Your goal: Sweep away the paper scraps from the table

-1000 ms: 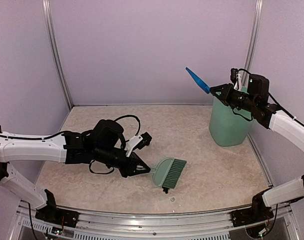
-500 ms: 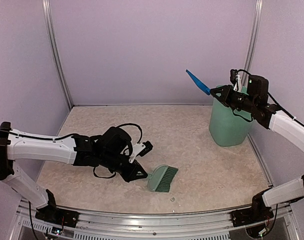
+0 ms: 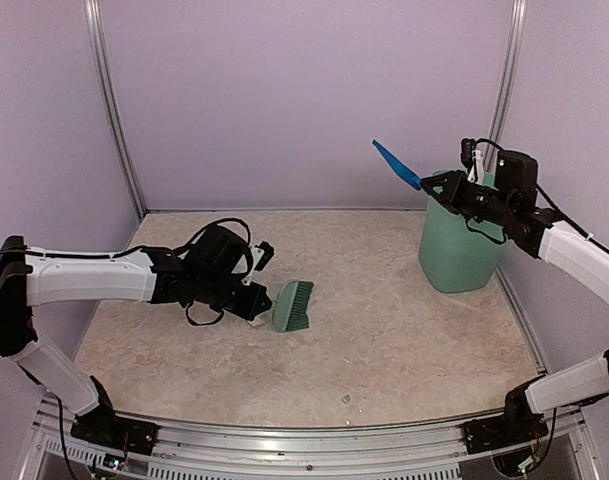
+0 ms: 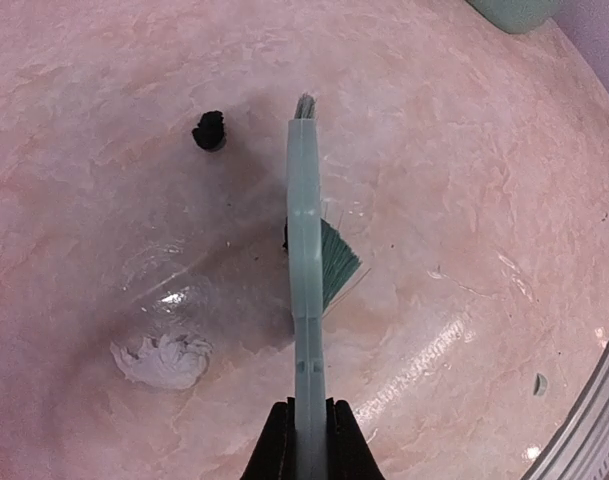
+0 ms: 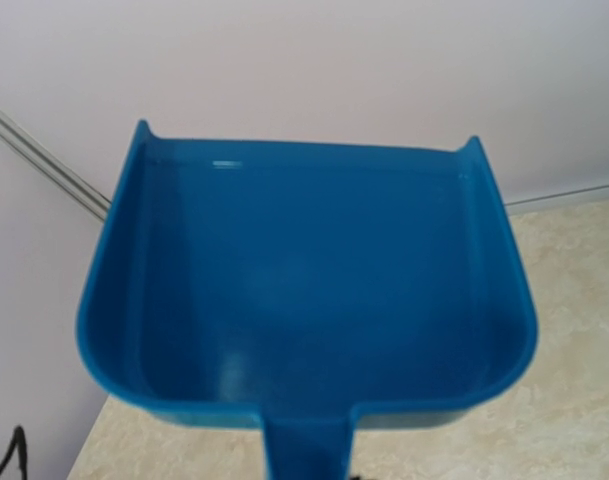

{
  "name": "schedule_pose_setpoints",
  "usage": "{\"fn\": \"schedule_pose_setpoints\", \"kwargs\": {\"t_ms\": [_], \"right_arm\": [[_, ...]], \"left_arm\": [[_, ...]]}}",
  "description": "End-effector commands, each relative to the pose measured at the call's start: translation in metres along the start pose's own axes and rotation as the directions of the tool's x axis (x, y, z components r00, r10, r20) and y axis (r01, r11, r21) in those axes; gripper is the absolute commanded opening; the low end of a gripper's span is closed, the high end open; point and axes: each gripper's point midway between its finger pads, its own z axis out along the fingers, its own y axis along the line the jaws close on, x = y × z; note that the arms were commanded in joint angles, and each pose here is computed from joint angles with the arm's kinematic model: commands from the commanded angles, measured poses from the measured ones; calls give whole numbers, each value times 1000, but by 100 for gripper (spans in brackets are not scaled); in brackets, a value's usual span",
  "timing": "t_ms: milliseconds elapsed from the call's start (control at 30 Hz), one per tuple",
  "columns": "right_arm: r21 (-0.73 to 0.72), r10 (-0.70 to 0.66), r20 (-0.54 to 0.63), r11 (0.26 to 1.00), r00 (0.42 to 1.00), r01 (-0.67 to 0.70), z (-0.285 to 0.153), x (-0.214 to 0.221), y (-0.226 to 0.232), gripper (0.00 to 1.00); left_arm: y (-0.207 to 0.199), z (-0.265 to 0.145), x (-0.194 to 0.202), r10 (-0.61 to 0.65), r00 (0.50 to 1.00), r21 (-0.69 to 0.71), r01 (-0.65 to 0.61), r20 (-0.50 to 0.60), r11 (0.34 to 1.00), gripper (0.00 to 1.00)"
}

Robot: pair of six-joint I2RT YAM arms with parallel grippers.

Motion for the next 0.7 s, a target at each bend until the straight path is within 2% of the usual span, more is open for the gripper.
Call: {"fn": "schedule_pose_setpoints", "kwargs": {"t_ms": [0, 133, 300, 500, 667], "right_arm": [[-5, -24, -4, 1000, 1000, 24, 4, 4, 0, 0], [-23, -38, -9, 999, 999, 37, 7, 5, 2, 0], [-39, -69, -18, 997, 997, 68, 13, 10, 5, 0], [-50, -150, -47, 988, 988, 148, 26, 22, 14, 0], [-68, -284, -86, 958, 955, 279, 40, 42, 24, 0]], "left_arm": [[26, -2, -8, -3, 1000, -156, 8, 28, 988, 0], [27, -21, -26, 18, 993, -233, 10, 119, 972, 0], [-3, -62, -39, 33, 975, -194, 10, 219, 981, 0], [4, -91, -20, -62, 977, -212, 106, 204, 971, 0], [15, -101, 8, -126, 980, -259, 164, 157, 952, 1]]}}
